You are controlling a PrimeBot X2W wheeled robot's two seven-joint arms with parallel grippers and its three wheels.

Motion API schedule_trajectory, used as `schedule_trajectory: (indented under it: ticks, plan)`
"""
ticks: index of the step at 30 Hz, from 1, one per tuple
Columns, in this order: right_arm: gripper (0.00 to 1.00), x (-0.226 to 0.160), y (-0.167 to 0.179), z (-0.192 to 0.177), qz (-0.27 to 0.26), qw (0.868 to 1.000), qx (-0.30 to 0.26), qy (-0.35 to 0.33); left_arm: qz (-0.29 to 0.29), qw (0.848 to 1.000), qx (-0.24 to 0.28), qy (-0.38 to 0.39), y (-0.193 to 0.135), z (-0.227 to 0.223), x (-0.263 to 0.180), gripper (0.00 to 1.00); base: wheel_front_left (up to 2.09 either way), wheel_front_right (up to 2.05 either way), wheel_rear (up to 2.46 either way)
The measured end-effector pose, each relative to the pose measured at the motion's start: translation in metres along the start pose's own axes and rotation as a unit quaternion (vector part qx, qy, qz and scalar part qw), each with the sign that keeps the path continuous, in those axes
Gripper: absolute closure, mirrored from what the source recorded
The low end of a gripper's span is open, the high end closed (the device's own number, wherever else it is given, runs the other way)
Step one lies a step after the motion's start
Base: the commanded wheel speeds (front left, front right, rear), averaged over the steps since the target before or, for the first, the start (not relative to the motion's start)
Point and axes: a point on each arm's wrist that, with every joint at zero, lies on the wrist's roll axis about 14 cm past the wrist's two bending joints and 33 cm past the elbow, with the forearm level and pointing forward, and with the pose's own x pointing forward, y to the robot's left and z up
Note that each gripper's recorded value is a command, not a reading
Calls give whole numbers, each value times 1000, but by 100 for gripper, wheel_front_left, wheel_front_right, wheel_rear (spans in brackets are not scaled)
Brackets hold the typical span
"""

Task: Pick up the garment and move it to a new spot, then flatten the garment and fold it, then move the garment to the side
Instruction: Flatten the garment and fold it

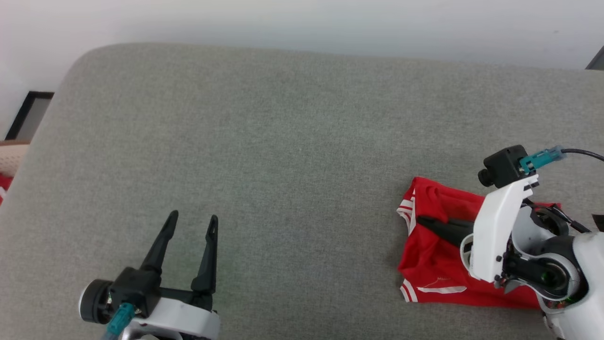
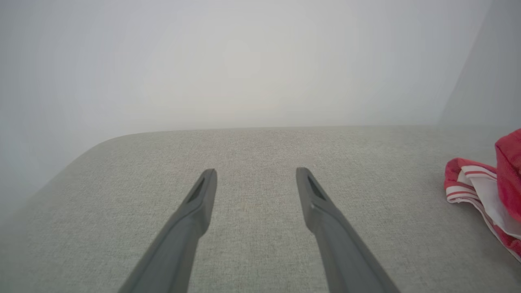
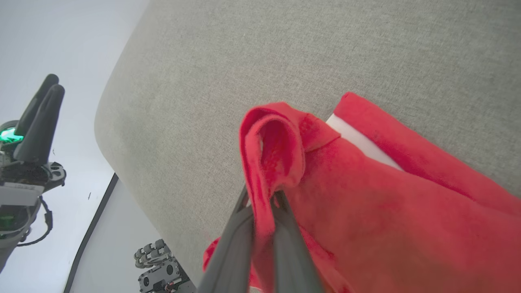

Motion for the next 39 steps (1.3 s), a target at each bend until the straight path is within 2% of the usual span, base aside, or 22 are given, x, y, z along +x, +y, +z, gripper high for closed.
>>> schedule_trajectory:
  ticks: [7,11,12,13,14,15,21,27,33,39]
  plan:
    - [100,26,-7,-23,2,999,11,32,3,1000,-7,14,0,-10,4,0,0,0,0]
    - [100,30,-10,-28,-5,1000,1,27,2,1000,-8,14,-1,-10,5,0,0,0,0]
    - [94,31,-8,-28,-3,1000,-2,24,2,1000,-8,13,-1,-10,5,0,0,0,0]
    - [73,31,-5,-25,1,1000,-4,15,2,1000,-8,12,0,-9,6,0,0,0,0]
    - [31,30,-3,-21,4,1000,-7,5,2,1000,-8,11,1,-9,6,0,0,0,0]
    - [0,29,-1,-18,7,1000,-7,-3,2,1000,-6,10,1,-8,7,0,0,0,0]
    - [0,11,-1,-9,9,999,-6,-36,-7,1000,1,9,2,-6,6,0,0,0,0]
    - [0,-18,-30,0,-36,995,16,-95,-31,1000,4,4,-10,-3,11,0,0,0,0]
    - [0,-40,-55,-3,-76,981,52,-169,-54,998,-4,18,-25,-13,14,0,0,0,0]
    - [0,-64,-83,-12,-140,963,21,-229,-54,998,-14,32,-27,-22,14,0,0,0,0]
